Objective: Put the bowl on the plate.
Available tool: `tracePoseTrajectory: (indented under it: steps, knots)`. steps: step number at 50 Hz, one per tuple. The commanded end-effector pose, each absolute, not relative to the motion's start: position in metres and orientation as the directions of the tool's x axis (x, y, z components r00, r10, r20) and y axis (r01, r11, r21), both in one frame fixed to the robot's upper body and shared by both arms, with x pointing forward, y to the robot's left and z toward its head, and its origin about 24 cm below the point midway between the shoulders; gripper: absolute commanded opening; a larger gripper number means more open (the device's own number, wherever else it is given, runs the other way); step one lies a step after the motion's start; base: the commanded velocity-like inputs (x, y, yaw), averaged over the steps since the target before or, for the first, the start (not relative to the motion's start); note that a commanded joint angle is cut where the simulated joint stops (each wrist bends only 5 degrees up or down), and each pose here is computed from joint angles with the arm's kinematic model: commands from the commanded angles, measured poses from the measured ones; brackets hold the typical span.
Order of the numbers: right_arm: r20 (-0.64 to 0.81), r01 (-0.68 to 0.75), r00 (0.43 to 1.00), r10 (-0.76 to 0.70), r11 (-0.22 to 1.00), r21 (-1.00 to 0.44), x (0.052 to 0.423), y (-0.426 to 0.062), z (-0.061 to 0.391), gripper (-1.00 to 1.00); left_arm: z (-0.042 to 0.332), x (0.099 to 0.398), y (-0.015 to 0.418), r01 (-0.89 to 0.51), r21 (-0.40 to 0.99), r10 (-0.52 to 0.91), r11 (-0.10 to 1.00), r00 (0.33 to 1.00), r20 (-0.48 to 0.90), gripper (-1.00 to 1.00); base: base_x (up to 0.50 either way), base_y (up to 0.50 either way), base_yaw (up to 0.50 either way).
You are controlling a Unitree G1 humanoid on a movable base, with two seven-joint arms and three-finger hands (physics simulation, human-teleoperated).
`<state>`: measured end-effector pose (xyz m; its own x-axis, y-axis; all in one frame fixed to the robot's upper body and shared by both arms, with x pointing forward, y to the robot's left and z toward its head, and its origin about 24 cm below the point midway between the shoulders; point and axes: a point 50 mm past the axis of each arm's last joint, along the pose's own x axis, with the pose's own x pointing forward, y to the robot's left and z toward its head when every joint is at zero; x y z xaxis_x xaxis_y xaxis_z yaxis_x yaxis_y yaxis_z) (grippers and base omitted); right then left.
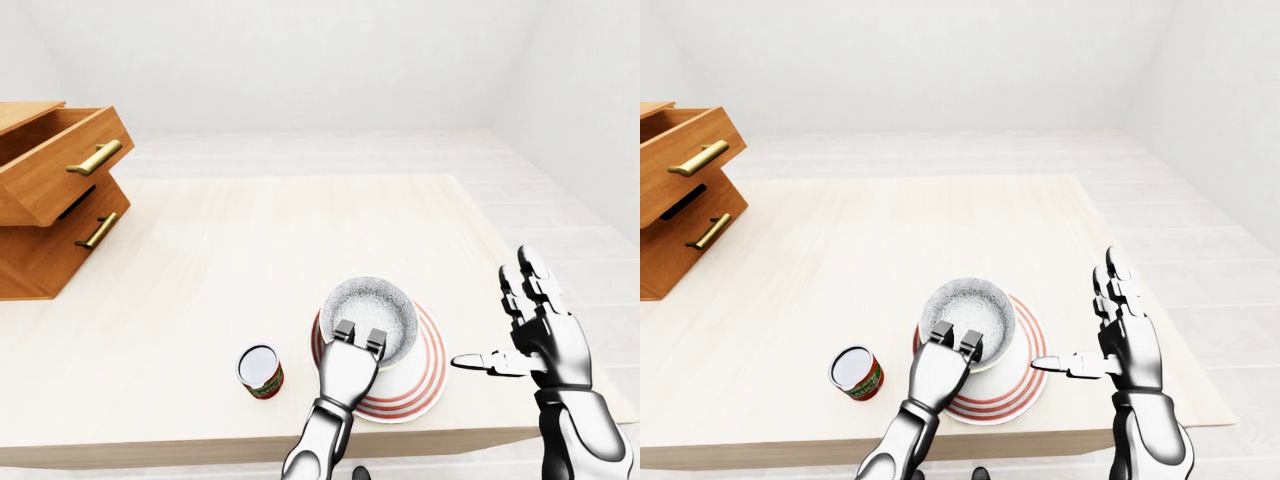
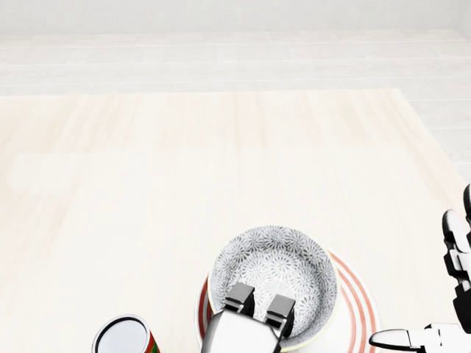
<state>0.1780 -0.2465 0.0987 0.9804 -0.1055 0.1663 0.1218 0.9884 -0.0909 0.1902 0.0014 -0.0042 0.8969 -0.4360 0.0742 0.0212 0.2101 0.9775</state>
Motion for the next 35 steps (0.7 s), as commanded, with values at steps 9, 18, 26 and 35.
tracePoseTrajectory:
  steps: [9,18,26,35]
  knots:
    - [0.165,0.121,0.981,-0.106,0.989,-0.087,0.1788,-0.2472,0.0980,1.00,-0.0130,0.1862,0.0020,0.047,0.973,-0.426,0.226,0.903,0.056,-1.00,0.00,0.00,0.00]
    - [0.161,0.121,0.981,-0.106,0.989,-0.085,0.1784,-0.2474,0.0971,1.00,-0.0139,0.1858,0.0019,0.050,0.973,-0.426,0.227,0.903,0.053,-1.00,0.00,0.00,0.00]
    - [0.156,0.120,0.982,-0.106,0.989,-0.084,0.1796,-0.2470,0.0958,1.00,-0.0133,0.1867,0.0029,0.049,0.972,-0.422,0.230,0.905,0.054,-1.00,0.00,0.00,0.00]
    - [0.149,0.119,0.983,-0.106,0.989,-0.082,0.1808,-0.2467,0.0940,1.00,-0.0142,0.1868,0.0027,0.051,0.972,-0.421,0.230,0.906,0.052,-1.00,0.00,0.00,0.00]
